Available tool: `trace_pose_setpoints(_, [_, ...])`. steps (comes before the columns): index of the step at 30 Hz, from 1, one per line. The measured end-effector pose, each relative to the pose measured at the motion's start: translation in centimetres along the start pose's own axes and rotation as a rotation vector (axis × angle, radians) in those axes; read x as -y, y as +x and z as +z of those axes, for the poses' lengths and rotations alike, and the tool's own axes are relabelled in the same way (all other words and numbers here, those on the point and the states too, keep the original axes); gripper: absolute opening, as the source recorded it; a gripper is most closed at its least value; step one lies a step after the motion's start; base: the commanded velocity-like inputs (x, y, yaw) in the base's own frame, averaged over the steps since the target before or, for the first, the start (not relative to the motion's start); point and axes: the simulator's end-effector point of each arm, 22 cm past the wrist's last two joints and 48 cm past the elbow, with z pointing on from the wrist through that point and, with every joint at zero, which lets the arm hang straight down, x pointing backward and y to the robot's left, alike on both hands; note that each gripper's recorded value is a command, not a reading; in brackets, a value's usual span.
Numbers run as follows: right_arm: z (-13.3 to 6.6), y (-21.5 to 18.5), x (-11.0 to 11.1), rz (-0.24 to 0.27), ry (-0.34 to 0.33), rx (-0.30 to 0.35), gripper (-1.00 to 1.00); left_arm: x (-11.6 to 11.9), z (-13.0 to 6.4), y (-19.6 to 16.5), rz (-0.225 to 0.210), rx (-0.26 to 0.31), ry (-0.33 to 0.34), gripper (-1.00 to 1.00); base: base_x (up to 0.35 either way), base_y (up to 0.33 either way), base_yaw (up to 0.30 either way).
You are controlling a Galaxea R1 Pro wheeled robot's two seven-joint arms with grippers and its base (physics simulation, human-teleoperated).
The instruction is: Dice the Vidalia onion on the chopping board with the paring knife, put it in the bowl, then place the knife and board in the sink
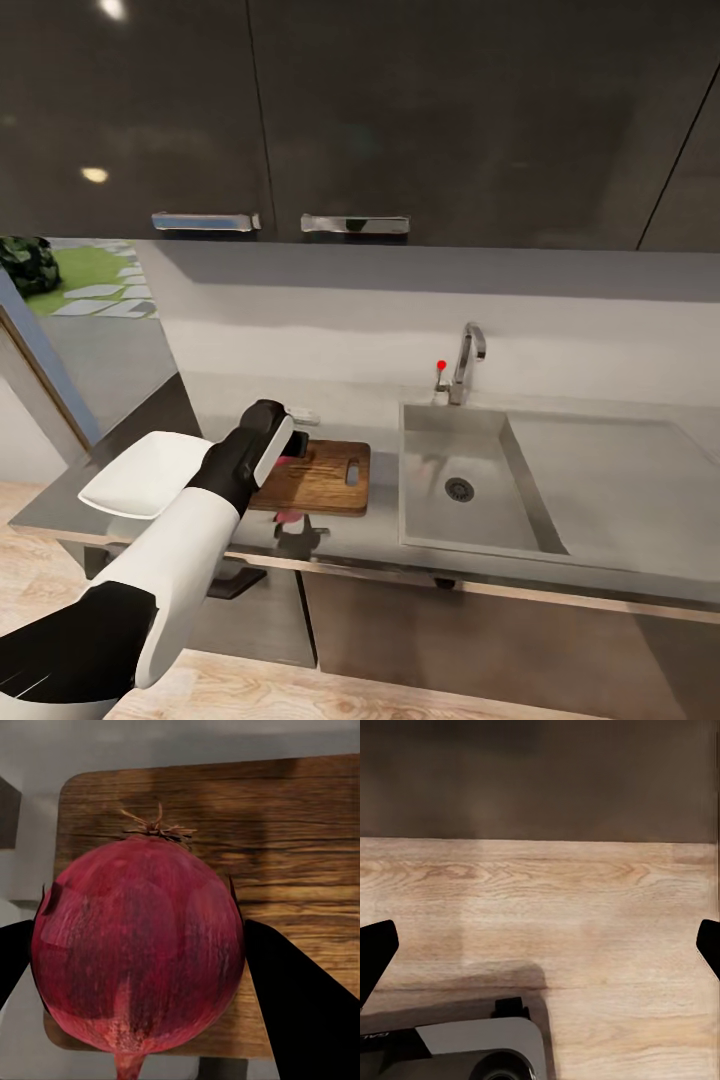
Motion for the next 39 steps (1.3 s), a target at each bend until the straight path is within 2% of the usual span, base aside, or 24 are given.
trace_pose_setpoints(4, [0.0, -0.9, 0.1, 0.003, 0.001, 0.039, 1.0, 0.0, 0.1, 0.1, 0.0, -0.004, 0.0, -1.0, 0.0, 0.0, 0.0])
trace_pose_setpoints(9, [0.0, -1.1, 0.3, 0.004, 0.003, 0.05, 1.0, 0.0, 0.1, 0.2, 0.0, -0.006, 0.0, -1.0, 0.0, 0.0, 0.0])
trace_pose_setpoints(39, [0.1, 0.4, 0.3, -0.001, 0.007, 0.016, 1.0, 0.4, 2.2, 1.8, 0.004, -0.048, 0.005, -1.0, 0.018, -0.019, 0.0])
